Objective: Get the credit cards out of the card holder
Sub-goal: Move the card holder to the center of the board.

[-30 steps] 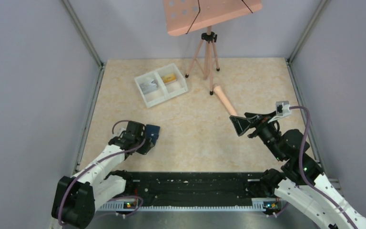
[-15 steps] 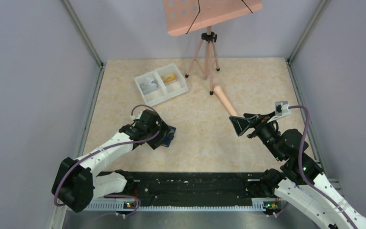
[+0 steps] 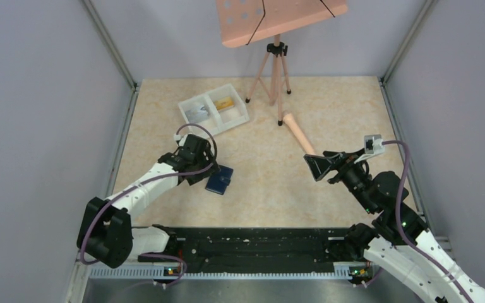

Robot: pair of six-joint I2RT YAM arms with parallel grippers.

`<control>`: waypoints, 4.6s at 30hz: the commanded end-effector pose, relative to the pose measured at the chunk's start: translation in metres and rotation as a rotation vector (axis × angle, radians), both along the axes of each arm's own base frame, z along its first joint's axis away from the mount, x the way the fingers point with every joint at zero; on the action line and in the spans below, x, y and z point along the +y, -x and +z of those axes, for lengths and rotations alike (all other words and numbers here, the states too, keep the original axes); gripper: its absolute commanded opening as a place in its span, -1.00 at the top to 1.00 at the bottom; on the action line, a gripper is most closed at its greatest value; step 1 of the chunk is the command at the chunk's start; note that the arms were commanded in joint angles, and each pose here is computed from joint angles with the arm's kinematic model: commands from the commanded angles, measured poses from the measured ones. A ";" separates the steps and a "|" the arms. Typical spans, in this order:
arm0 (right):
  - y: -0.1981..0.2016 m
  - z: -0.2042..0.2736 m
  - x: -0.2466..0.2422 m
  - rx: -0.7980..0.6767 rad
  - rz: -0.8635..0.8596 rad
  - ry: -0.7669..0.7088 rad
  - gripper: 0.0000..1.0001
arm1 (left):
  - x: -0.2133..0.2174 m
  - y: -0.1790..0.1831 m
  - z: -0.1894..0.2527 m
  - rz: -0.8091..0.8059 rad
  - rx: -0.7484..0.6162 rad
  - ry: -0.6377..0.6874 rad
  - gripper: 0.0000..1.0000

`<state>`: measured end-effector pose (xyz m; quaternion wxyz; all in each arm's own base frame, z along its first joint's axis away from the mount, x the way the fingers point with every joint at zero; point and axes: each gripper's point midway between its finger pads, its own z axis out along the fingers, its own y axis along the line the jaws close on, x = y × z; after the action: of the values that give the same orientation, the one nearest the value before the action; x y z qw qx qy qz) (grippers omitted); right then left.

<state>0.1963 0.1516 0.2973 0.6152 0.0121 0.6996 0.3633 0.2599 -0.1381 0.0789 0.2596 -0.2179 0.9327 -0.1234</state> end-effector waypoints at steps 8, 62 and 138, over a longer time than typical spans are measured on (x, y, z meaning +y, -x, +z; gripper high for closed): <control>0.000 0.000 0.002 0.000 0.004 -0.013 -0.74 | -0.009 -0.003 -0.025 -0.142 0.049 -0.016 -0.21; -0.031 -0.159 0.074 0.561 0.117 0.193 0.07 | -0.088 0.015 -0.044 -0.237 0.036 0.474 0.20; -0.026 -0.259 0.166 0.693 0.134 0.580 1.00 | -0.055 0.040 -0.027 -0.102 -0.107 0.472 0.02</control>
<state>0.2425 0.3272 0.0403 0.3254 -0.1122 0.9264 0.1525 0.2170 -0.1826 0.0462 0.2425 -0.2283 0.8830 -0.3306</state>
